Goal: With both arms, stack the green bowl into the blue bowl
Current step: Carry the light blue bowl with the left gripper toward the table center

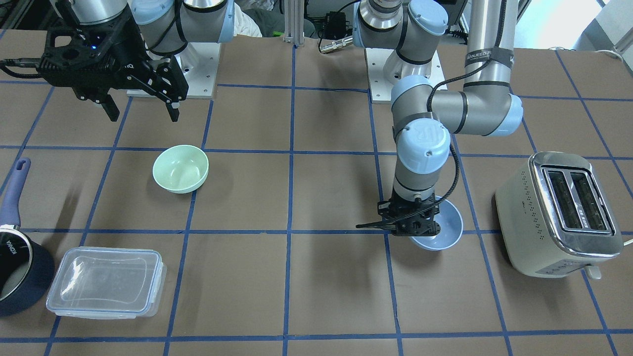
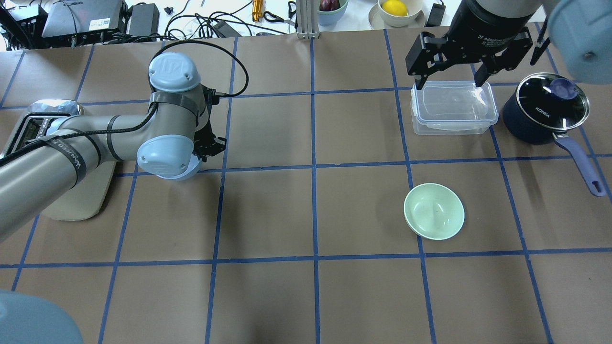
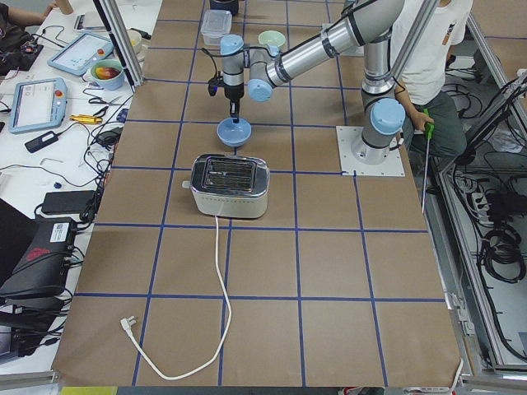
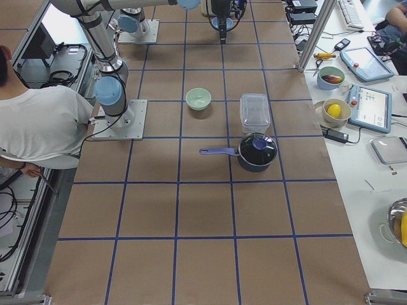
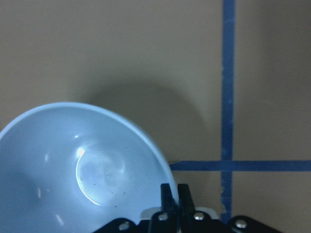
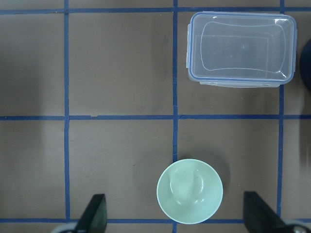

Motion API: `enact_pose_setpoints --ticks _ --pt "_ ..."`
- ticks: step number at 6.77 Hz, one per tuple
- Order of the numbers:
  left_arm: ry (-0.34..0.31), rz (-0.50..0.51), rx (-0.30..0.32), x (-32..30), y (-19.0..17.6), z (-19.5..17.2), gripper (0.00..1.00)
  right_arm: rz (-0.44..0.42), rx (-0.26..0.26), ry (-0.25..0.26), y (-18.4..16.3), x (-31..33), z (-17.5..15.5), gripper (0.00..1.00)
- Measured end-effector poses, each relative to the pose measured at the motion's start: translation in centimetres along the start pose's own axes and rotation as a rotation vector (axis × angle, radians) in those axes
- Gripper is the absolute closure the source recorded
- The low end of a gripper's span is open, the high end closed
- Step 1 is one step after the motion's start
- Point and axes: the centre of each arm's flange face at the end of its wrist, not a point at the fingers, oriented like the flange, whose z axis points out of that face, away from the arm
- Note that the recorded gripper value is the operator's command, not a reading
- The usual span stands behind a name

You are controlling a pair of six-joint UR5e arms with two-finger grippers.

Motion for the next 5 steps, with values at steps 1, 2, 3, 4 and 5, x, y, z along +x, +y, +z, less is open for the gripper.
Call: enact_pose_setpoints --ticks 1,2,3,4,5 --pt "0.022 0.000 0.023 6.1 0.1 -2.7 1.00 0.000 0.001 0.000 0.0 0.0 0.0 0.00" --pt "0.077 -0.008 0.026 12.6 1.3 -4.1 1.00 -0.001 0.000 0.000 0.0 0.0 0.0 0.00" --pt "0.142 -0.017 0.029 18.2 2.8 -4.7 1.00 0.000 -0.001 0.000 0.0 0.0 0.0 0.00" --pt "0.183 -0.036 0.044 22.0 3.7 -5.0 1.00 0.000 -0.001 0.000 -0.1 0.1 0.0 0.00" --pt "0.199 -0.058 0.048 23.8 4.0 -4.8 1.00 0.000 -0.001 0.000 -0.1 0.1 0.0 0.00"
